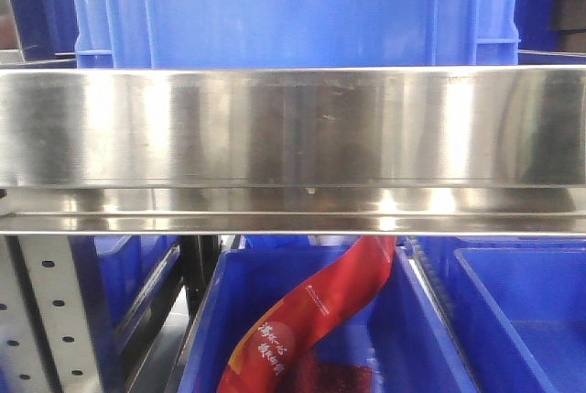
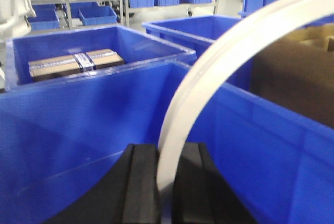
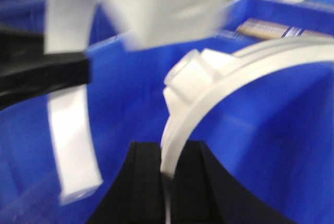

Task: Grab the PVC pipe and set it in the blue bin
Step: 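Lower the arc into the blue bin and open both grippers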

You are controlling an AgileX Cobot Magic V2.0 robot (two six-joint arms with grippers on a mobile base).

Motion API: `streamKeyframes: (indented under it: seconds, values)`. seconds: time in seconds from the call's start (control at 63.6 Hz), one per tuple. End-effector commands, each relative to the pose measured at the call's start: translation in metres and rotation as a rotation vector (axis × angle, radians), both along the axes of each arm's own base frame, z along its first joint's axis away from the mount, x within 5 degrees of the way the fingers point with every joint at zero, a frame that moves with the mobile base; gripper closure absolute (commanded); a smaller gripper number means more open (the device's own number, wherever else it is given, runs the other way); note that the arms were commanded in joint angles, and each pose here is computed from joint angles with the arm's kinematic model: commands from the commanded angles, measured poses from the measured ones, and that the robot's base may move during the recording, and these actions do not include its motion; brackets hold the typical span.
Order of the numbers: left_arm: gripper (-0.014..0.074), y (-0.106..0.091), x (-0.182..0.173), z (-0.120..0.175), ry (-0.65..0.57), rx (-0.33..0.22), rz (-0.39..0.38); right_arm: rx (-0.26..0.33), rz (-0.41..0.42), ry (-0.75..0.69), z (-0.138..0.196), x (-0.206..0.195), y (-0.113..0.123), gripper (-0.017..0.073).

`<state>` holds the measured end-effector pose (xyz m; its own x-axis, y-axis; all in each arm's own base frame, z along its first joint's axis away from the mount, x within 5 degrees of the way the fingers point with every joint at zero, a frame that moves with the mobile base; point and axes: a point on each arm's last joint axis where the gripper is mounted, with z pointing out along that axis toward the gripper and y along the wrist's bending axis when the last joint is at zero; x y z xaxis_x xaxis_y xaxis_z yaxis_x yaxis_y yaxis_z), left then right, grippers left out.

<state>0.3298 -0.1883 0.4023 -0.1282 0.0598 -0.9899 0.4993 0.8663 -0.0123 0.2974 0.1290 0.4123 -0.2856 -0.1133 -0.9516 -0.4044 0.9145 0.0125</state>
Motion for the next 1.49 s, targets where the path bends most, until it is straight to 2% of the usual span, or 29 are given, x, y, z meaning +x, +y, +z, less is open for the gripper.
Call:
streamKeyframes:
  seconds: [0.0, 0.142, 0.205, 0.267, 0.409, 0.519, 0.598, 0.692, 0.85, 0.897, 1.038, 1.149, 1.196, 1.385, 1.479]
  values:
    - [0.0505, -0.002, 0.0, 0.007, -0.031, -0.026, -0.002, -0.015, 0.007, 0.012, -0.003, 0.004, 0.003, 0.0574]
    - [0.0293, -0.002, 0.0, 0.006, -0.017, -0.018, -0.004, -0.024, 0.008, 0.033, -0.007, 0.005, 0.004, 0.0309]
    - [0.0237, -0.002, 0.0, 0.006, -0.017, -0.018, -0.004, -0.024, 0.008, 0.033, -0.007, 0.005, 0.004, 0.0251]
    - [0.022, -0.002, 0.0, 0.006, -0.017, -0.018, -0.004, -0.024, 0.008, 0.033, -0.007, 0.005, 0.004, 0.0239]
    - [0.0225, -0.001, -0.002, 0.009, -0.026, -0.024, -0.003, -0.022, 0.008, 0.028, -0.002, 0.004, 0.003, 0.0271]
    - [0.0232, 0.004, -0.01, 0.021, -0.054, -0.039, -0.003, -0.016, 0.01, 0.012, 0.014, -0.005, -0.001, 0.034]
    - [0.027, 0.008, -0.017, 0.03, -0.077, -0.053, -0.004, -0.001, 0.01, -0.021, 0.026, -0.011, -0.003, 0.0402]
    - [0.0394, 0.011, -0.022, 0.037, -0.096, -0.058, -0.004, 0.022, 0.008, -0.074, 0.034, -0.013, -0.004, 0.0486]
    - [0.0709, 0.011, -0.022, 0.037, -0.094, -0.052, -0.003, 0.036, 0.006, -0.108, 0.037, -0.011, -0.004, 0.0678]
    - [0.0705, 0.013, -0.025, 0.04, -0.087, -0.055, -0.004, 0.027, 0.007, -0.087, 0.035, -0.012, -0.004, 0.0728]
    - [0.0705, 0.023, -0.045, 0.055, -0.073, -0.056, -0.011, 0.022, 0.014, -0.03, 0.041, -0.03, -0.01, 0.0727]
    - [0.0705, 0.039, -0.072, 0.065, -0.079, -0.142, -0.014, 0.0, 0.006, -0.073, 0.047, -0.054, -0.022, 0.0727]
    - [0.0705, 0.044, -0.081, 0.064, -0.098, -0.156, -0.01, 0.006, 0.003, -0.109, 0.046, -0.062, -0.026, 0.0727]
    - [0.0705, 0.072, -0.124, 0.025, -0.11, -0.168, 0.015, 0.093, -0.002, -0.259, 0.021, -0.102, -0.044, 0.0727]
    - [0.0705, 0.087, -0.15, 0.0, -0.09, -0.166, 0.019, 0.101, -0.004, -0.271, 0.004, -0.123, -0.053, 0.0727]
